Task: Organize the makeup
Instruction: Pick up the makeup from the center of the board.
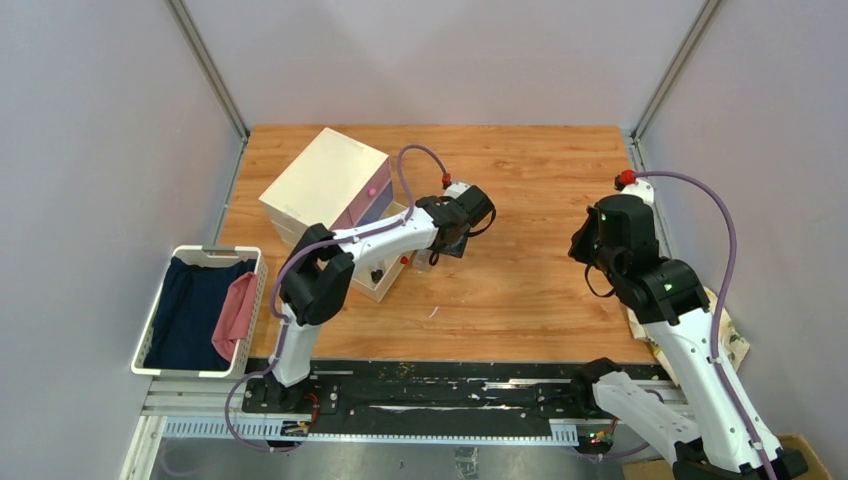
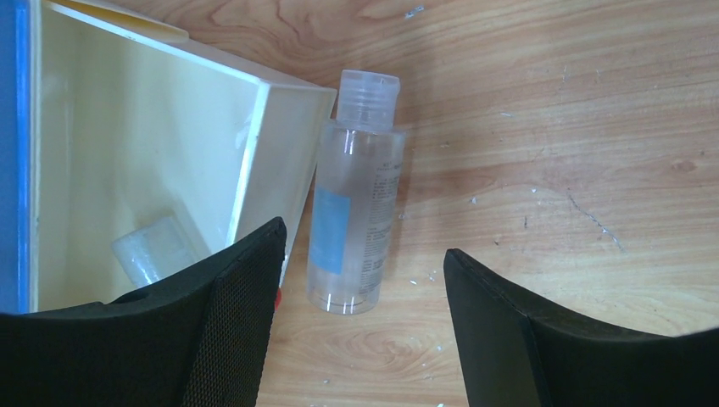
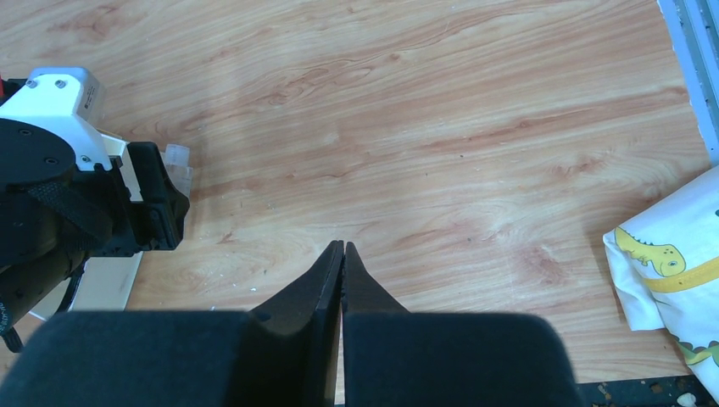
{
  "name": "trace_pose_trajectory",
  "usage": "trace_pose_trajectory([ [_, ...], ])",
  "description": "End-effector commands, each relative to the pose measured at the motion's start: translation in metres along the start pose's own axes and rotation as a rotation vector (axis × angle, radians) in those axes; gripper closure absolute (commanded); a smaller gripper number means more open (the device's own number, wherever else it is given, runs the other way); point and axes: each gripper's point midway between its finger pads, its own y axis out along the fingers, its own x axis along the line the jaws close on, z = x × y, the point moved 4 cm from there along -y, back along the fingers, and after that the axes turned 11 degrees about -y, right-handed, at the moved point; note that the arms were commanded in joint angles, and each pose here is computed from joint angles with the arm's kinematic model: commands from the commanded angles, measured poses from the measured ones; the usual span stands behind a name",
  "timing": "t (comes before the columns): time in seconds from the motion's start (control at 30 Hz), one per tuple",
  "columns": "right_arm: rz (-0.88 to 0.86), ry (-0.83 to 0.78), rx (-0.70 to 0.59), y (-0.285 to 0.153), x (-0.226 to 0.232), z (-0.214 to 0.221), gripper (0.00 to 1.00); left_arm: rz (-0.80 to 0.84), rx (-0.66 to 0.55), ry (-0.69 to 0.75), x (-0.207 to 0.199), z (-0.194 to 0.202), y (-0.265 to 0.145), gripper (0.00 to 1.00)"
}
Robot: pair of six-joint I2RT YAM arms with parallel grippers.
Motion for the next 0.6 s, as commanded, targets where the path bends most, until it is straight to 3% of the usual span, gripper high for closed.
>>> trace_pose_trajectory([
  [0.0, -0.014, -0.008, -0.034, -0.012, -0.004, 0.001, 0.96, -0.002, 0.052, 0.019, -0.002, 0.011, 0.012, 0.27],
  [0.47, 0.002, -0.018, -0.026, -0.010, -0.007, 0.004, 0.95, 0.013, 0.151, 0.033, -0.007, 0.032, 0.052, 0.32],
  [0.57, 0.005, -0.017, -0.014, -0.008, -0.006, 0.007, 0.95, 0.016, 0.162, 0.037, -0.006, 0.034, 0.057, 0.40],
])
